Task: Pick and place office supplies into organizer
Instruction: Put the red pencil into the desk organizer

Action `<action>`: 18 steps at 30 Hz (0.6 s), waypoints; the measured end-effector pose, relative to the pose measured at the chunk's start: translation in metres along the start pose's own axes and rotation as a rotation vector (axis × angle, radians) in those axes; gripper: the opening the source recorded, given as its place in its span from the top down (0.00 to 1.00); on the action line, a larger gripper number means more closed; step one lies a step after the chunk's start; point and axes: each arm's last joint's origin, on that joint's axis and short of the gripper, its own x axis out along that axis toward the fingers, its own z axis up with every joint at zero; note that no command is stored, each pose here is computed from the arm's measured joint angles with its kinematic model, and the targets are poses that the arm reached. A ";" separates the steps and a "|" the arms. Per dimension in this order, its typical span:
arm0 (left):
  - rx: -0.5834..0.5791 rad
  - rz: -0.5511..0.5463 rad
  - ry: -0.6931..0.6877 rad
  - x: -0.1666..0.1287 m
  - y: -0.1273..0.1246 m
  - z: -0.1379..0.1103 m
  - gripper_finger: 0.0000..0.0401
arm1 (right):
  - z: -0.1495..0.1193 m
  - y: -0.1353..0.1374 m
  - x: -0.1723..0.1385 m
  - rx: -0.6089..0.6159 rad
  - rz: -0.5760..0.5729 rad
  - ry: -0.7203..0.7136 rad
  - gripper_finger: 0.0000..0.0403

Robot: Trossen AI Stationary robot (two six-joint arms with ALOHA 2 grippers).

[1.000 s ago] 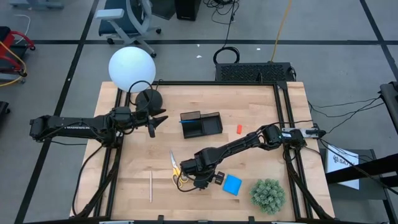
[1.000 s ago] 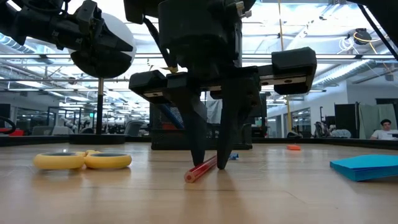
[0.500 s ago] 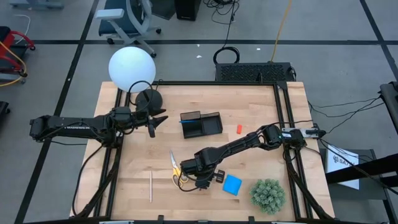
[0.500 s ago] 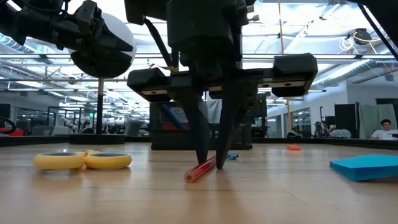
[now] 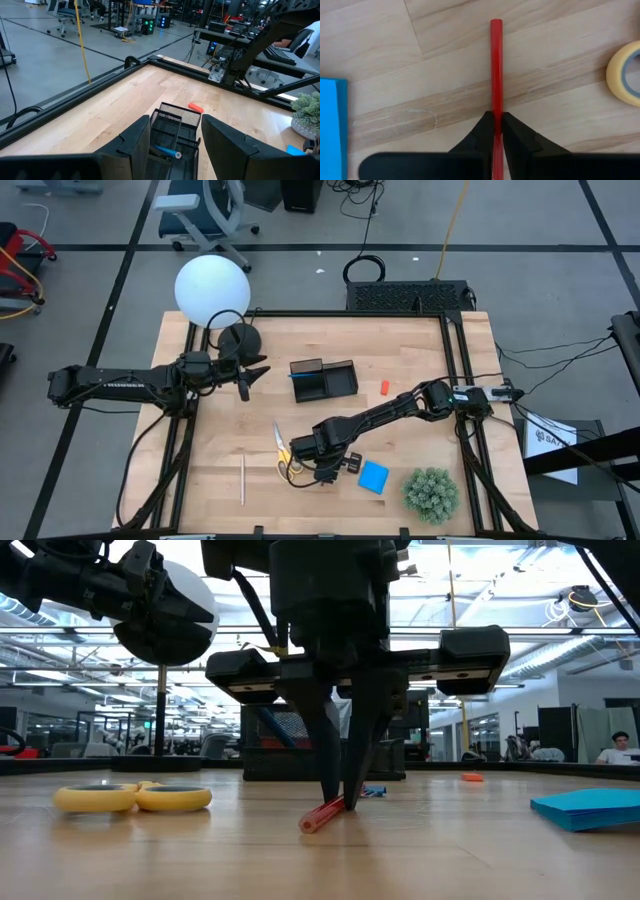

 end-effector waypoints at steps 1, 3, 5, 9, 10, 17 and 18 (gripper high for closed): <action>0.000 0.000 0.000 0.000 0.000 0.000 0.56 | 0.000 0.000 0.000 0.002 0.000 0.000 0.95; 0.000 0.000 0.000 0.000 0.000 0.000 0.56 | 0.000 0.000 0.000 0.002 0.000 0.000 0.95; 0.000 0.000 0.000 0.000 0.000 0.000 0.56 | 0.000 0.000 0.000 0.002 0.000 -0.001 0.95; -0.001 0.000 0.000 0.000 0.000 0.000 0.56 | 0.000 0.000 0.000 0.002 0.000 -0.001 0.95; -0.001 0.000 0.000 0.000 0.000 0.000 0.56 | 0.000 0.000 -0.002 0.001 -0.003 -0.003 0.95; -0.002 0.000 0.000 0.000 0.000 0.000 0.56 | -0.001 -0.001 -0.016 0.003 -0.057 -0.001 0.96; -0.002 0.000 -0.001 0.000 0.000 0.000 0.56 | -0.003 -0.002 -0.019 0.008 -0.063 -0.002 0.96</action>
